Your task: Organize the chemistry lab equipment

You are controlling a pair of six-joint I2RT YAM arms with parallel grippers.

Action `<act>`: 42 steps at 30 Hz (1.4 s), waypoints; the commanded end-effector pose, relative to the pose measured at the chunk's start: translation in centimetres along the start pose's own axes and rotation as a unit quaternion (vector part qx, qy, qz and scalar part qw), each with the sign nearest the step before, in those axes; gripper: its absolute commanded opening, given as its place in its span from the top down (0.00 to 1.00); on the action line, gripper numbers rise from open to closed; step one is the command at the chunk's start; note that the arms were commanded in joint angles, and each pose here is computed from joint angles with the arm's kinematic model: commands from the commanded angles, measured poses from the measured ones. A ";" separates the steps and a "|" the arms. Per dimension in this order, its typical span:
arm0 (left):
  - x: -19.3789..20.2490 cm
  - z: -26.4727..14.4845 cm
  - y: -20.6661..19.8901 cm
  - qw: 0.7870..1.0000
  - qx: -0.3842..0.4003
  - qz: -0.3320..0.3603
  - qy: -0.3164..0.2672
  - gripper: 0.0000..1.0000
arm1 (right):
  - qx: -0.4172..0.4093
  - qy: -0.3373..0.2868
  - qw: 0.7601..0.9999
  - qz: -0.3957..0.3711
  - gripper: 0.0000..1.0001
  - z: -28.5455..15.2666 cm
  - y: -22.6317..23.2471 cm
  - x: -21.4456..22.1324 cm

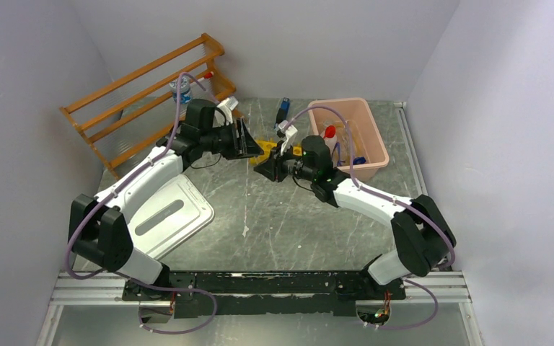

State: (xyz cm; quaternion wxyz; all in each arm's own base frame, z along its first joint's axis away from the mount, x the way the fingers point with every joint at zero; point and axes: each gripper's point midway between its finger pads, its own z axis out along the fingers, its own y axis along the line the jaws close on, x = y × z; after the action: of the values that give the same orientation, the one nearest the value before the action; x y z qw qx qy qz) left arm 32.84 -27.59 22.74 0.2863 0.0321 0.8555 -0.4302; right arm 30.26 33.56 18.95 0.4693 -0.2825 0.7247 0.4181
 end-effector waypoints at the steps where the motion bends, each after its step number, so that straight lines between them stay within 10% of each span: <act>1: 1.8 -0.5 -1.5 0.997 0.044 0.017 0.063 0.47 | 0.008 0.006 0.997 -0.073 0.81 -0.3 -0.4 -0.5; 11: 2.0 -0.5 -1.2 0.997 0.041 0.007 0.071 0.65 | 0.023 0.014 0.995 -0.095 0.82 -0.4 -1.0 -0.3; 23: 1.7 0.2 0.3 0.998 0.008 -0.008 0.065 0.53 | 0.003 0.016 0.993 -0.118 0.82 -0.6 -0.2 -0.3; 39: 2.3 0.1 0.7 0.998 0.012 -0.008 0.066 0.87 | -0.002 0.030 0.991 -0.133 0.81 -0.6 0.1 0.3; 42: 1.8 0.0 0.8 0.999 0.006 0.004 0.054 0.89 | 0.009 0.032 0.992 -0.118 0.64 -0.5 -0.2 0.1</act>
State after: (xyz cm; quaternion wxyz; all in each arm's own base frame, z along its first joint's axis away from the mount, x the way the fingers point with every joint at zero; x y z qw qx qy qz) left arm 31.01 -27.79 20.19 0.2128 0.0532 0.8735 -0.4345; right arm 29.92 32.69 16.89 0.4814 -0.3791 0.7130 0.3408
